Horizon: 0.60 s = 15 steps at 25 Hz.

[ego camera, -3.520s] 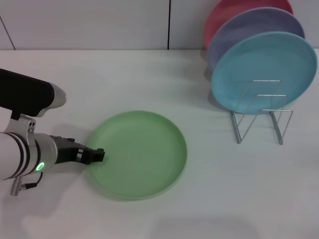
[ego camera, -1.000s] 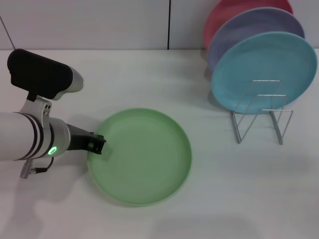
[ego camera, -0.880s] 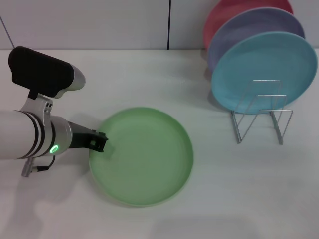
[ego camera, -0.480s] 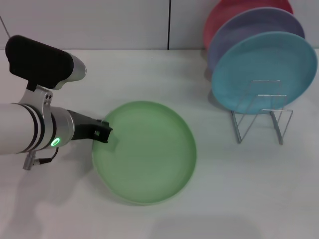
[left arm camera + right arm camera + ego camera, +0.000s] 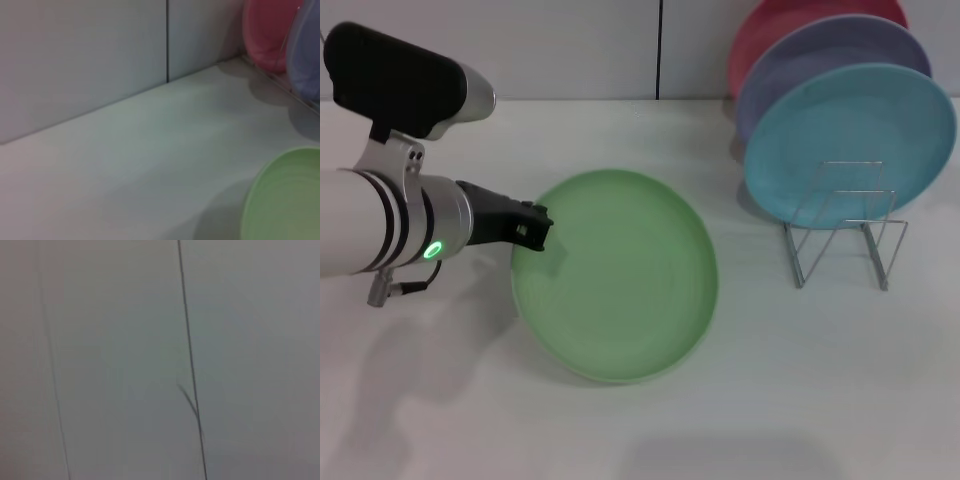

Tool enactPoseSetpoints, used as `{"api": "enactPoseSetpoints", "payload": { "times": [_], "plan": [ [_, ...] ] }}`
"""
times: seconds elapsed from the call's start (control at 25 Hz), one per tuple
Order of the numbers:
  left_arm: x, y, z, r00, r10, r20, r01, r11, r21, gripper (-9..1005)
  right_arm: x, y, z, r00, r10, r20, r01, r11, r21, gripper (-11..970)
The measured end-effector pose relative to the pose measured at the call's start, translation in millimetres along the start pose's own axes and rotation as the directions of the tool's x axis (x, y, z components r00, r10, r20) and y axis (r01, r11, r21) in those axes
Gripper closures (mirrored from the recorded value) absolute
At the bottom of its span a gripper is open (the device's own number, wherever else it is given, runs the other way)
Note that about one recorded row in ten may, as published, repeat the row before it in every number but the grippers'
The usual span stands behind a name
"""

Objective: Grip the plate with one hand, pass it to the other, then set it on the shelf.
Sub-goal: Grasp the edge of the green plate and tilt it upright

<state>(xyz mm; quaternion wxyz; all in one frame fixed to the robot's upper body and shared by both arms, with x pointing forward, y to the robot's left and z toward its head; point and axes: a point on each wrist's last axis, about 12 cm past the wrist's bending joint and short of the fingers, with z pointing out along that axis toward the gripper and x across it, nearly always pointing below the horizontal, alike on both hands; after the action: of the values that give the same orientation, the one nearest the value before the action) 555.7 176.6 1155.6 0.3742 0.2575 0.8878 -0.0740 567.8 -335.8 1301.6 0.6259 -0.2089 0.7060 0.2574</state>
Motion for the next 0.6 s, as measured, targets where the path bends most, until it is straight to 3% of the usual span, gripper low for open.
{"api": "enactPoseSetpoints", "payload": {
  "times": [0.16, 0.32, 0.6],
  "plan": [
    [-10, -0.7, -5, 0.999, 0.020, 0.026, -0.020, 1.000, -0.001, 955, -14, 0.1, 6, 0.977, 0.096, -0.188, -0.093, 0.995, 0.027, 170],
    [-21, 1.2, -13, 0.997, 0.039, 0.060, -0.039, 0.999, -0.008, 956, -19, 1.8, 22, 0.914, 0.127, -0.385, -0.154, 0.987, -0.039, 170],
    [-36, 0.1, -23, 0.991, 0.064, 0.113, -0.063, 0.998, -0.015, 956, -15, 2.5, 55, 0.850, 0.139, -0.508, -0.218, 0.971, -0.099, 170]
  ]
}}
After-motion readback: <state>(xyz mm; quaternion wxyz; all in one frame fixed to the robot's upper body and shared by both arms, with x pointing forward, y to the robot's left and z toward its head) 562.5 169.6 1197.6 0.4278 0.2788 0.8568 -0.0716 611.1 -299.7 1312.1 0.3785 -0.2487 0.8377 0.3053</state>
